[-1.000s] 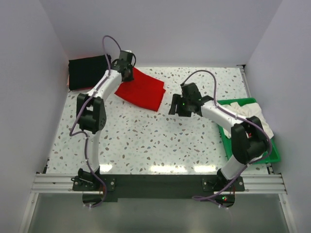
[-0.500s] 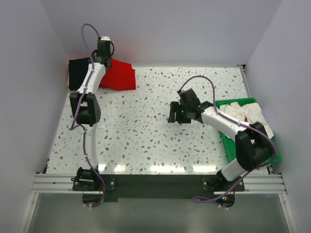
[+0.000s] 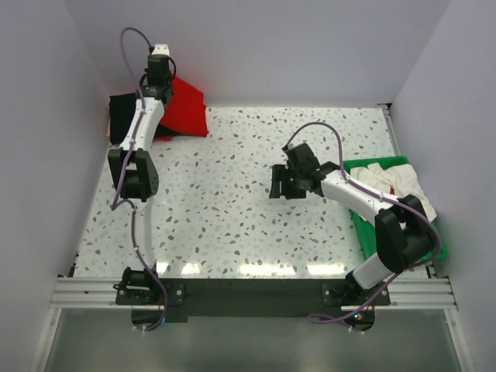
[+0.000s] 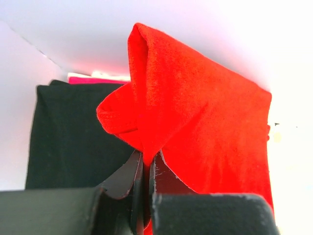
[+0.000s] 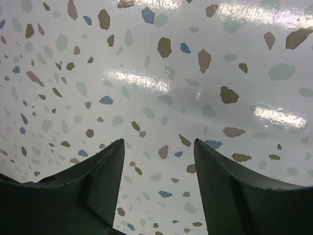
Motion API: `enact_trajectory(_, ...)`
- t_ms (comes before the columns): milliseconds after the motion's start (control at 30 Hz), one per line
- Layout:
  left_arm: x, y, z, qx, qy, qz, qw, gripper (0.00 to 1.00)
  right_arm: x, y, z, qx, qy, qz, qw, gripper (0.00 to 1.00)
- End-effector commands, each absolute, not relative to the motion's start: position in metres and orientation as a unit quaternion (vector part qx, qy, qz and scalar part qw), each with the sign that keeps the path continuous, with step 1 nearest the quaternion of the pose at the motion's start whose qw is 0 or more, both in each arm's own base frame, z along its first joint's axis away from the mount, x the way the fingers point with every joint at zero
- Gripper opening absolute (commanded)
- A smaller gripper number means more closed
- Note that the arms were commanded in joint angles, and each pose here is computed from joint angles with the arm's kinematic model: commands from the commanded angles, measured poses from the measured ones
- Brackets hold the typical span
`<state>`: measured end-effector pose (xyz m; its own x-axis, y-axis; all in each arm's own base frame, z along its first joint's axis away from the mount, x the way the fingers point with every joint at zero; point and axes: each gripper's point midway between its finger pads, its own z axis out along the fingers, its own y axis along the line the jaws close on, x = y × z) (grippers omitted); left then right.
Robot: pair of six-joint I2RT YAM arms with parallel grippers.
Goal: Fold and stack the t-shirts
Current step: Neatly place the folded tshirt to the corner
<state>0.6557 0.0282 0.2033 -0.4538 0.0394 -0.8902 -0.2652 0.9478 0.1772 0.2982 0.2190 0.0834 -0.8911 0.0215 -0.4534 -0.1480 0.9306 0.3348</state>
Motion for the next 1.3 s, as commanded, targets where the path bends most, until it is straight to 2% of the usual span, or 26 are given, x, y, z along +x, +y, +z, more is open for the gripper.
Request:
enact_trajectory(0, 0.651, 0.047, 0.33, -0.094, 0.757, 0.147, 0.63, 0.0, 0.304, 0.22, 0.093, -0.043, 0.951, 0.184, 0.244, 0.62)
enact_trajectory(367, 0.641, 0.066, 0.358, -0.083, 0.743, 0.166, 0.643, 0.0, 0.303, 0.219, 0.097, -0.045, 0.95, 0.185, 0.249, 0.62)
enact_trajectory(800, 0.628, 0.06, 0.39, -0.071, 0.728, 0.153, 0.665, 0.0, 0.302, 0.216, 0.102, -0.042, 0.948, 0.181, 0.259, 0.62)
enact_trajectory(967, 0.627, 0.06, 0.384, -0.071, 0.732, 0.153, 0.66, 0.0, 0.302, 0.215, 0.101, -0.042, 0.949, 0.179, 0.258, 0.62)
enact_trajectory(1267, 0.63, 0.104, 0.354, -0.09, 0.746, 0.157, 0.641, 0.0, 0.303, 0.215, 0.092, -0.041, 0.952, 0.171, 0.249, 0.62)
